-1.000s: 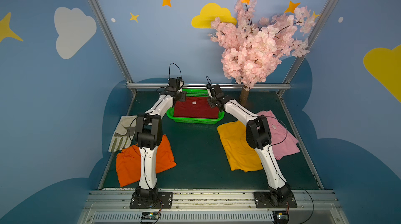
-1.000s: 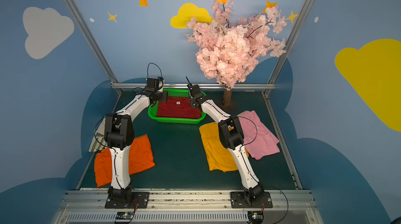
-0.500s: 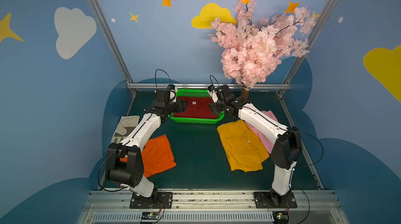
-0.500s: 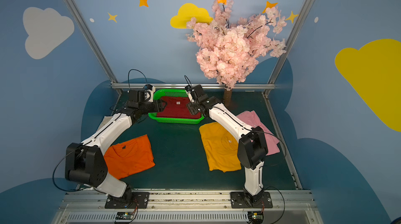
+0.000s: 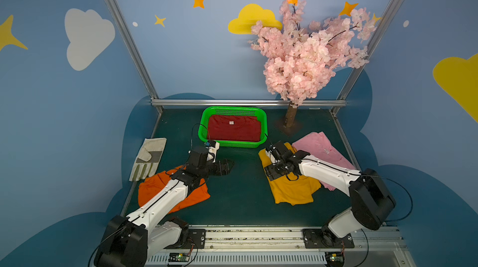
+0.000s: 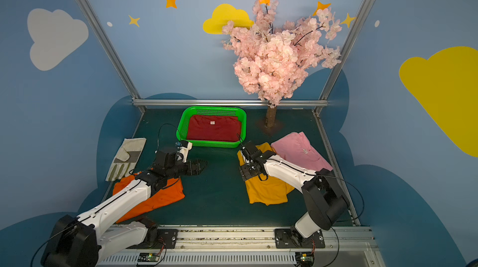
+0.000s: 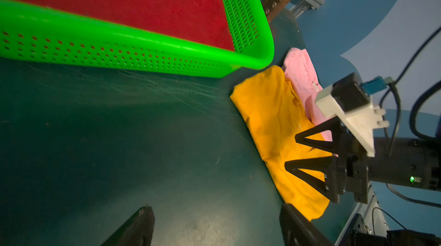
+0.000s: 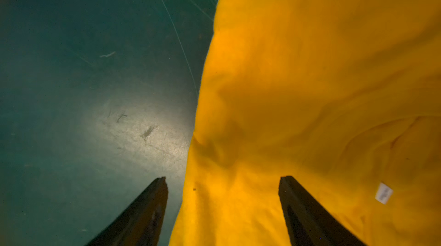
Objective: Put the folded t-shirts into the basket
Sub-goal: Adjust the T-shirt at the center of the board.
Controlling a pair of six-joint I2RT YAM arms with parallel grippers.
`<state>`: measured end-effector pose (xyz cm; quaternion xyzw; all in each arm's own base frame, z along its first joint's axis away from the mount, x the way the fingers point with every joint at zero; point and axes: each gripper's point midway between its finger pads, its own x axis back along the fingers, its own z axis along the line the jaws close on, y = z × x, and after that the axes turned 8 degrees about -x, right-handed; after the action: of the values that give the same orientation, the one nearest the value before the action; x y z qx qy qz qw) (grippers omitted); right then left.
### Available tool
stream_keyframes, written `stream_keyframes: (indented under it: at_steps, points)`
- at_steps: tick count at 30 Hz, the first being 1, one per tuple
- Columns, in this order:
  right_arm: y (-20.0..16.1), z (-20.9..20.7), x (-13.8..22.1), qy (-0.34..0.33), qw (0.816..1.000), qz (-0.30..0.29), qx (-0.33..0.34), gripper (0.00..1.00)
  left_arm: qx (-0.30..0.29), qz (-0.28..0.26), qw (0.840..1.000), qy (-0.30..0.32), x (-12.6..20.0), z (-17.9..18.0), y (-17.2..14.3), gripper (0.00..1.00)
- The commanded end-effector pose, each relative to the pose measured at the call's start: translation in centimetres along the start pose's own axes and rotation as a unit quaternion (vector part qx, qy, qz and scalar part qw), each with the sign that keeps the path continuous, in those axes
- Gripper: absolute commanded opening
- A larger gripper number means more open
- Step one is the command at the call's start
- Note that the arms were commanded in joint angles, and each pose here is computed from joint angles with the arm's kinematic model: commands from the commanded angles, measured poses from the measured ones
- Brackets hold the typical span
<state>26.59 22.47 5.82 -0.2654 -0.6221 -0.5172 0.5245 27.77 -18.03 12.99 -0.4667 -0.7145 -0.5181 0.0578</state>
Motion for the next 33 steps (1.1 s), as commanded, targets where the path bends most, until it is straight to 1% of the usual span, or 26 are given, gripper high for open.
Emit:
stream_keyframes:
  at_steps: [1,6,7,9,11,13,14,17,19,20,21,24,26,28,31,33]
  points:
    - [1.1,1.5,-1.8,0.028,0.999,-0.011,-0.013,0.72,0.002,-0.005,1.000,0.010,-0.1,0.4,-1.1,0.86]
    - [0.1,1.7,-4.3,0.017,0.999,0.027,0.006,0.61,-0.003,0.008,1.000,0.027,-0.3,1.4,-3.2,0.86]
    - [-0.1,1.8,-4.7,0.014,0.999,0.035,0.012,0.57,-0.003,0.011,0.999,0.033,-0.3,1.7,-3.5,0.86]
    - [-0.8,2.8,-5.0,0.012,0.998,0.053,0.037,0.46,-0.002,0.013,0.999,0.043,-0.3,2.2,-4.1,0.87]
    - [-1.9,4.2,-5.0,0.013,0.995,0.070,0.076,0.36,0.002,0.010,0.998,0.054,-0.2,2.8,-4.4,0.87]
    - [-3.3,6.5,-4.6,0.031,0.987,0.088,0.130,0.30,0.011,0.009,0.997,0.072,0.0,3.5,-4.8,0.87]
    - [-4.4,8.3,-4.2,0.048,0.980,0.097,0.167,0.28,0.016,0.013,0.996,0.087,0.2,4.0,-5.1,0.87]
    - [-7.3,11.8,-2.8,0.093,0.958,0.118,0.245,0.26,0.014,0.018,0.995,0.097,0.7,4.3,-5.6,0.87]
    - [-8.7,13.1,-1.8,0.114,0.946,0.121,0.277,0.26,0.010,0.018,0.995,0.097,1.1,4.3,-5.9,0.87]
    - [-9.0,13.3,-1.4,0.121,0.943,0.117,0.288,0.26,0.010,0.018,0.995,0.096,1.3,4.3,-6.1,0.87]
    - [-8.8,13.3,-1.0,0.124,0.943,0.110,0.290,0.30,0.009,0.016,0.996,0.092,1.4,4.1,-6.1,0.87]
    - [-7.5,11.5,-0.6,0.119,0.953,0.092,0.261,0.42,0.002,0.011,0.997,0.074,1.5,3.3,-6.2,0.87]
    - [-6.6,10.7,0.4,0.137,0.958,0.079,0.237,0.56,-0.012,0.008,0.998,0.063,1.3,2.7,-6.0,0.87]
    - [-5.8,10.4,1.9,0.164,0.960,0.050,0.220,0.66,-0.036,0.009,0.998,0.060,0.8,2.1,-5.8,0.87]
    - [-4.6,9.6,4.3,0.206,0.963,0.001,0.172,0.74,-0.083,0.027,0.995,0.043,-0.4,0.6,-5.7,0.86]
    - [-4.0,8.1,5.7,0.223,0.967,-0.029,0.120,0.77,-0.109,0.040,0.993,0.029,-1.4,-0.5,-5.6,0.86]
